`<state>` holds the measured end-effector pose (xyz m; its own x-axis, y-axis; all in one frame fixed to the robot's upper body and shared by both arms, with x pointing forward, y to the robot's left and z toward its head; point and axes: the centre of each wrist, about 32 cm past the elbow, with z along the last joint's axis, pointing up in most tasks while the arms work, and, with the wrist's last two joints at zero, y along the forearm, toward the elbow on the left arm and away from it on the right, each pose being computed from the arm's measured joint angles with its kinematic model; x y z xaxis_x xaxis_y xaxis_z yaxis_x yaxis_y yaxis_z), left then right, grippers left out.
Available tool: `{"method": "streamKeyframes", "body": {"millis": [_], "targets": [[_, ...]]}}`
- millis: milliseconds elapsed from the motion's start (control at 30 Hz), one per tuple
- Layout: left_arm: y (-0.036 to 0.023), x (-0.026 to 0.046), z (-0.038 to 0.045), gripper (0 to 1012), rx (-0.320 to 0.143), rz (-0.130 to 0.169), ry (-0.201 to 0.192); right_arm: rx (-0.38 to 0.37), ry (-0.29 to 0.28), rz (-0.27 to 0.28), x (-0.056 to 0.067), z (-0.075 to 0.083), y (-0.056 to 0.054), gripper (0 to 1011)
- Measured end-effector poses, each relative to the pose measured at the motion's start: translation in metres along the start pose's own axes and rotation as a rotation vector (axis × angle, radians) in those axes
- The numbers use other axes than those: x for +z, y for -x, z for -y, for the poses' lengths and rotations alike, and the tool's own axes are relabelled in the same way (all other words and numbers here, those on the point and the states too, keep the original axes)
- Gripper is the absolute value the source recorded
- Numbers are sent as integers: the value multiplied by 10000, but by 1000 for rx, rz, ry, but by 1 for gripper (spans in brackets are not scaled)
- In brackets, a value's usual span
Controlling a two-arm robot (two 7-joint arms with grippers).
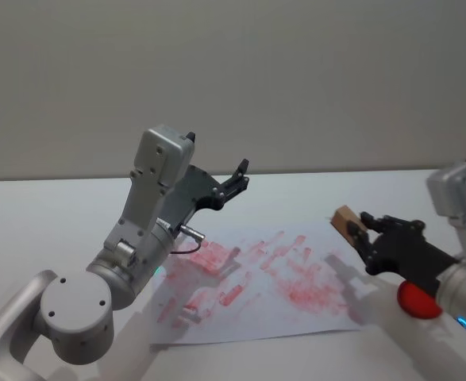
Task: Use the one hand to pick up the stamp and affix it onto the A4 paper.
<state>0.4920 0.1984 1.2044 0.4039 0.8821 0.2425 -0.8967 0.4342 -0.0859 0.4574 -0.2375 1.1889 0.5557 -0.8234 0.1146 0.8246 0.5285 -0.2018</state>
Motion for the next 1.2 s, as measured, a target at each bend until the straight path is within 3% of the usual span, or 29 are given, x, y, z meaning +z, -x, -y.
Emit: {"method": "streamKeyframes", "body": {"millis": [367,667,1200], "targets": [[0,0,0,1001,0,0,0,-129,64,-82,-155,384,78,202],[0,0,0,1001,0,0,0,-194,123,-91,-223,578,80,202],[0,0,0,1001,0,0,0,-197,183,-87,-259,645,41,202]]}}
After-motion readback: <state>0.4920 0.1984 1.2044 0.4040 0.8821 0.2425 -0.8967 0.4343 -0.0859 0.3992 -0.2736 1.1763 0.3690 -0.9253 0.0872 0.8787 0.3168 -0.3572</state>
